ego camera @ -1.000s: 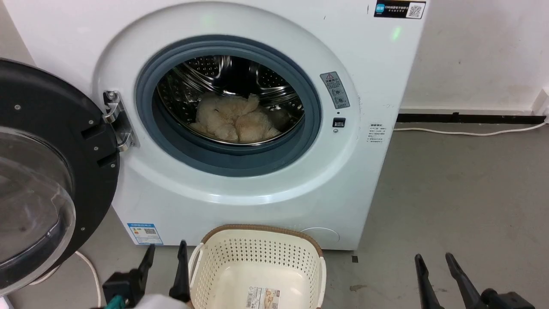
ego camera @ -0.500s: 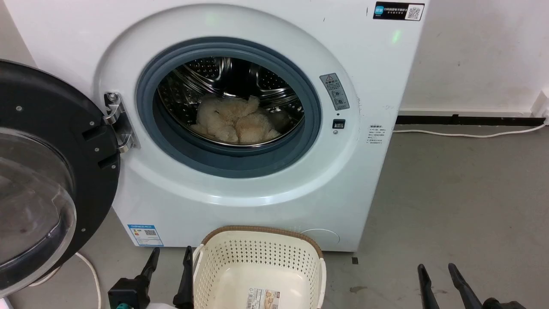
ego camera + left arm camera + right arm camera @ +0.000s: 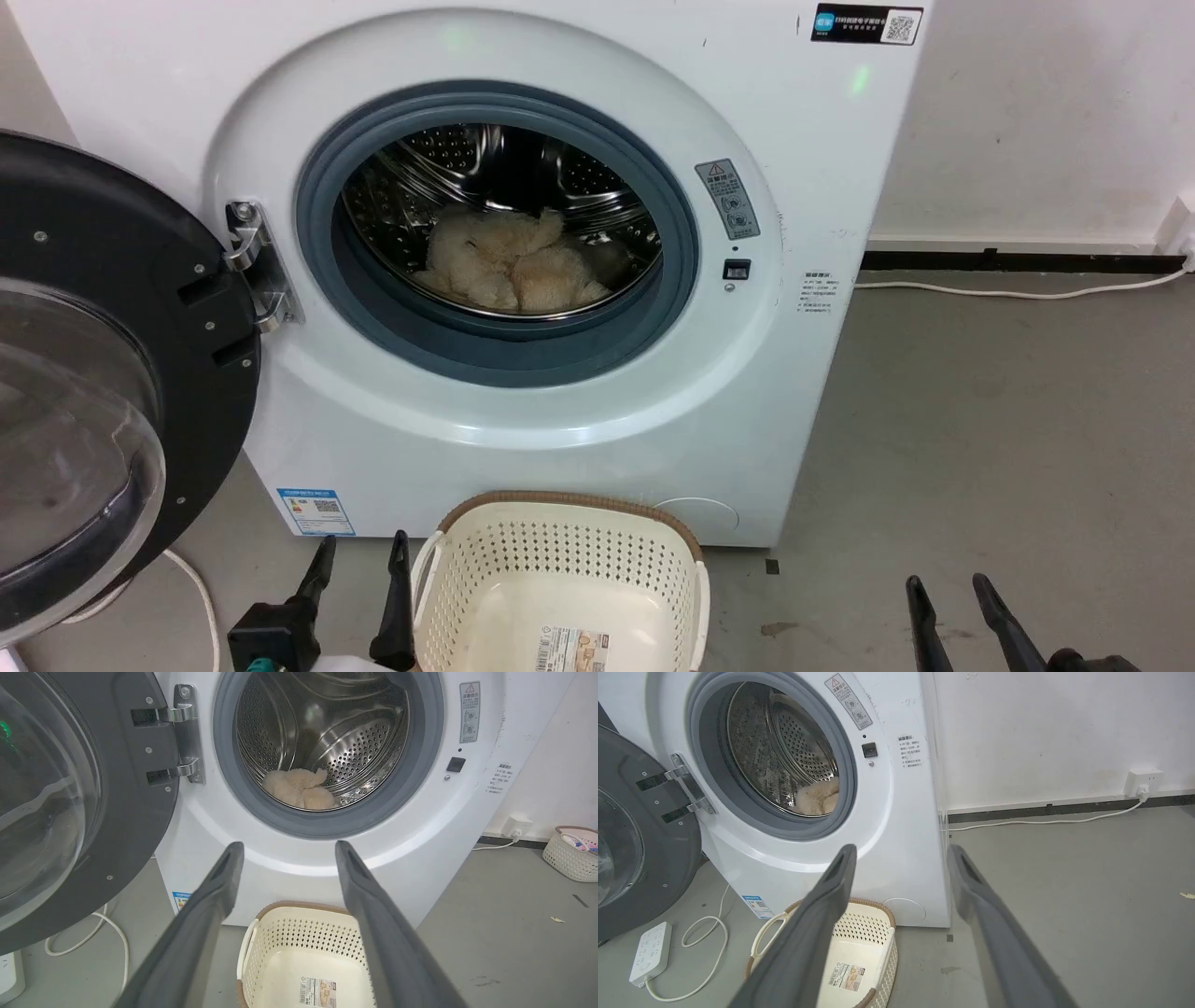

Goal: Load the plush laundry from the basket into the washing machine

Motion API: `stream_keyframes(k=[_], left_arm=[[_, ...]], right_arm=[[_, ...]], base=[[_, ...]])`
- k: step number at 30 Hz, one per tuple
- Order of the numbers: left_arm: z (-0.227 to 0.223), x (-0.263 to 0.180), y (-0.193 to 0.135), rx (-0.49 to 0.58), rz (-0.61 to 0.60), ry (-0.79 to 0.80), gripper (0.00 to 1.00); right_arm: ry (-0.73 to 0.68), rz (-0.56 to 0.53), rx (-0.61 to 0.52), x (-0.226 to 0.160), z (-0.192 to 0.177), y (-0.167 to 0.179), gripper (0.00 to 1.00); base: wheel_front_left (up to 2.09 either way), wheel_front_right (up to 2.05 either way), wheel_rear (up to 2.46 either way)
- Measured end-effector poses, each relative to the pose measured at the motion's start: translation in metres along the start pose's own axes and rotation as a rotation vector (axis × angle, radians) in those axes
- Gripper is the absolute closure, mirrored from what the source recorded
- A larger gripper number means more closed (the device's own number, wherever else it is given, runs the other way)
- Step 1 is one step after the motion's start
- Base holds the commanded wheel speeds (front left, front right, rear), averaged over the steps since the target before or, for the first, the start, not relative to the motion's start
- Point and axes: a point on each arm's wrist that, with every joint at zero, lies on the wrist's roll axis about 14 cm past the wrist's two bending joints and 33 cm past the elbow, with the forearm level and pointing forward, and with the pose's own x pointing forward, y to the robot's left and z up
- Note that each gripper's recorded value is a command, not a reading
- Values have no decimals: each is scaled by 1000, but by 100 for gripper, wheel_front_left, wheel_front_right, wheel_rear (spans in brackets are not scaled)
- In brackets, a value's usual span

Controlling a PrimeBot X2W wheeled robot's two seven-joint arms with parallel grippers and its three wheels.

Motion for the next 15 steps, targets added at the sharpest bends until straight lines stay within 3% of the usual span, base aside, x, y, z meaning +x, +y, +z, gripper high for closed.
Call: stream_keyframes(k=[6, 7, 15], left_arm=[[0, 0, 0, 2, -1, 0, 0], [0, 0, 1, 2, -1, 0, 100], [-1, 0, 1, 1, 4, 7, 100]], right_arm=[[-1, 4, 0, 1, 0, 1, 0], [-1, 4, 0, 1, 0, 1, 100], [15, 6, -4, 2, -2, 1, 100]], base=[[0, 0, 0], [0, 0, 0], [0, 0, 0]])
